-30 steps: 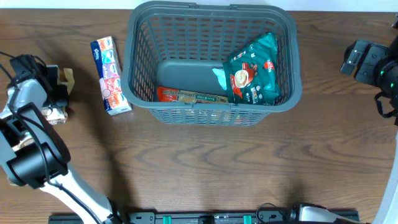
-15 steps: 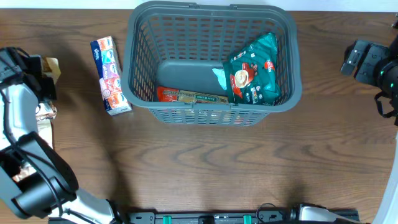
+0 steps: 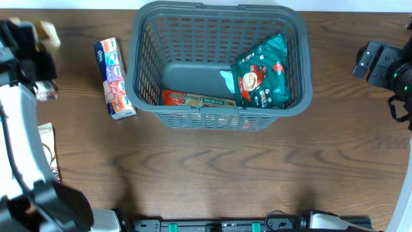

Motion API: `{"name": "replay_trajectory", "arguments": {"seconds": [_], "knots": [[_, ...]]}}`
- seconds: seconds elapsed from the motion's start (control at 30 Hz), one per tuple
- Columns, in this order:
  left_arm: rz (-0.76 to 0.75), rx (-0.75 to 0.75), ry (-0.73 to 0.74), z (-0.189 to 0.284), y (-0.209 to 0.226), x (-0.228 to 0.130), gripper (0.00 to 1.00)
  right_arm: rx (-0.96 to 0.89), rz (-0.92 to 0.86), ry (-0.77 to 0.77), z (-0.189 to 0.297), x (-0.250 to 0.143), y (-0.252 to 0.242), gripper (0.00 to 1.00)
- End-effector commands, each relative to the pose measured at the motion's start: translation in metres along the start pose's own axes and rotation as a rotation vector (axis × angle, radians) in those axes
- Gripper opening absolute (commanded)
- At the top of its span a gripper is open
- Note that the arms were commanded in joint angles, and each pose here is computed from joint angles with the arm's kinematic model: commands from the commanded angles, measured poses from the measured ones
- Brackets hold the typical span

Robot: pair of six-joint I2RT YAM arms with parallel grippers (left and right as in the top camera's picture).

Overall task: Pack container
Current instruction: 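Lift the PanTree snack bag with the left gripper, then swing the snack bag over the basket and release it inside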

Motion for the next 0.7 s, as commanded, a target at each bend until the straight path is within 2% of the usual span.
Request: {"name": "replay_trajectory", "arguments": {"seconds": [0.0,0.1,0.3,0.43,0.67], "knots": [[0.006,-0.044,-0.150,0.055,-0.016,0.040,0.06,-0.017,-0.016,-0.008,0.002,0.002,-0.004,0.99],[-0.004,-0.102,-0.198,0.086,-0.033,0.058,0.06,-0.017,-0.016,-0.008,0.002,0.002,-0.004,0.99],[-0.070,-0.313,-0.251,0.131,-0.085,0.074,0.06,-0.017,-0.016,-0.008,0.002,0.002,-0.004,0.99],[-0.161,-0.516,-0.252,0.148,-0.131,0.068,0.06,-0.017,-0.016,-0.008,0.002,0.002,-0.004,0.99],[-0.306,-0.756,-0.262,0.175,-0.199,0.052,0.06,-0.017,-0.016,-0.008,0.002,0.002,-0.004,0.99]]}}
Point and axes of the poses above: each gripper's point midway between its finger pads, its own z axis back along the fingers, its own y axis along the line the jaws close on, x = y × z, the point moved 3 cm from there along z, back along the fingers, and after that the axes turned 11 degrees about z, right-handed, at the moved point
